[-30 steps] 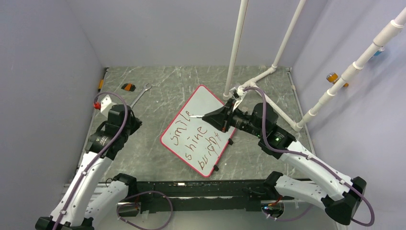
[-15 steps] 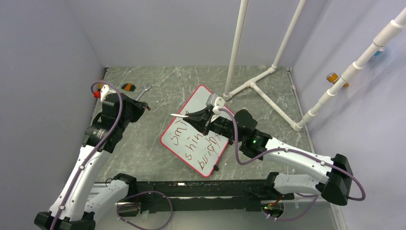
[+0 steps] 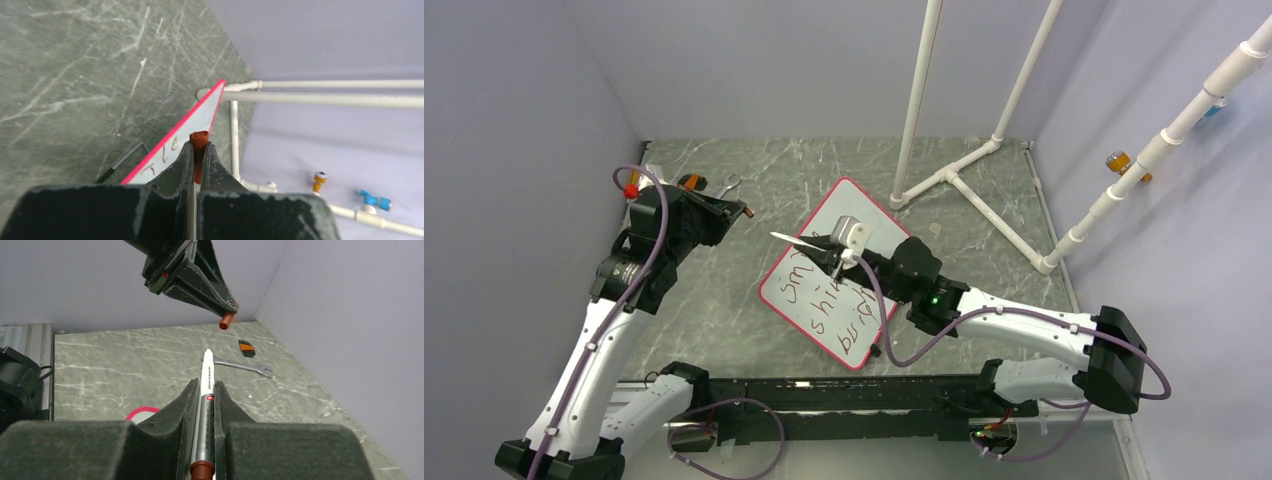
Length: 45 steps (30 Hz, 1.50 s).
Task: Write a sentence on the whiteboard
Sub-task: Insert the whiteboard marker without the cap into the pen cap.
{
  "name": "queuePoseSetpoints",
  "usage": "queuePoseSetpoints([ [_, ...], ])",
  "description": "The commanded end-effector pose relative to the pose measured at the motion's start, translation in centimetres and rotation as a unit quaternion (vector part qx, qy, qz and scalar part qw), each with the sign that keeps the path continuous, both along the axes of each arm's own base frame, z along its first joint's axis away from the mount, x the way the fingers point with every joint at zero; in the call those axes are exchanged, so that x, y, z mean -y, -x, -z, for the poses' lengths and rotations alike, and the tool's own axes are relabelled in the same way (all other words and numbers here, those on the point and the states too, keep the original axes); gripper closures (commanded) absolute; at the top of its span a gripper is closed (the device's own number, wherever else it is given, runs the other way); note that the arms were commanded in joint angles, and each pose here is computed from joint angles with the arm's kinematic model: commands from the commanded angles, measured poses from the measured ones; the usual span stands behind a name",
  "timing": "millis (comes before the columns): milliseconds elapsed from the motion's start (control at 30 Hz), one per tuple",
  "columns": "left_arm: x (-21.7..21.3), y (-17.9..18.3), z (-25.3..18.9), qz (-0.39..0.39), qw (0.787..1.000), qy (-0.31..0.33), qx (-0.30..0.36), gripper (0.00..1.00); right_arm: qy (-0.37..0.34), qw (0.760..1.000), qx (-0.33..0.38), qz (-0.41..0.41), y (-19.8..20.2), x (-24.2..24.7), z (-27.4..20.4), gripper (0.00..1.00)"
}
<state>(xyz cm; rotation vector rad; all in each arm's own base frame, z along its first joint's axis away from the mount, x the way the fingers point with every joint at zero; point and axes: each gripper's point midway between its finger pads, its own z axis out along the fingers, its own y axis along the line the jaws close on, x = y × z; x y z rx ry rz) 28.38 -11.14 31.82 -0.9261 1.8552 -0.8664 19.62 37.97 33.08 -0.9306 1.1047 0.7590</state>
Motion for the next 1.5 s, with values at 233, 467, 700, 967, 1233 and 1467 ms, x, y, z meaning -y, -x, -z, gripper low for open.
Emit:
queuePoseSetpoints([
  [233, 2.6, 0.5, -3.3, 0.064, 0.990, 0.123, 0.021, 1.00, -0.031, 0.995, 0.089, 0.026, -0.1, -0.6, -3.4, 1.00],
  [467, 3.4, 1.1, -2.5, 0.103, 0.984, 0.145, -0.015, 1.00, -0.025, 0.994, 0.104, 0.027, -0.2, -1.4, -3.1, 1.00],
  [700, 3.3, 1.5, -1.9, 0.100, 0.984, 0.145, -0.035, 1.00, -0.032, 0.992, 0.112, 0.050, -0.8, -1.2, -3.3, 1.00],
  [967, 3.1, 1.5, -1.8, 0.102, 0.984, 0.142, -0.040, 1.00, -0.038, 0.992, 0.110, 0.052, -0.7, -1.2, -3.6, 1.00],
  [1233, 3.2, 1.6, -1.9, 0.105, 0.983, 0.146, -0.040, 1.00, -0.042, 0.992, 0.100, 0.059, -1.1, -1.5, -3.2, 1.00],
  [1467, 3.3, 1.8, -2.1, 0.107, 0.982, 0.154, -0.038, 1.00, -0.040, 0.993, 0.096, 0.058, -1.3, -2.0, -3.0, 1.00],
])
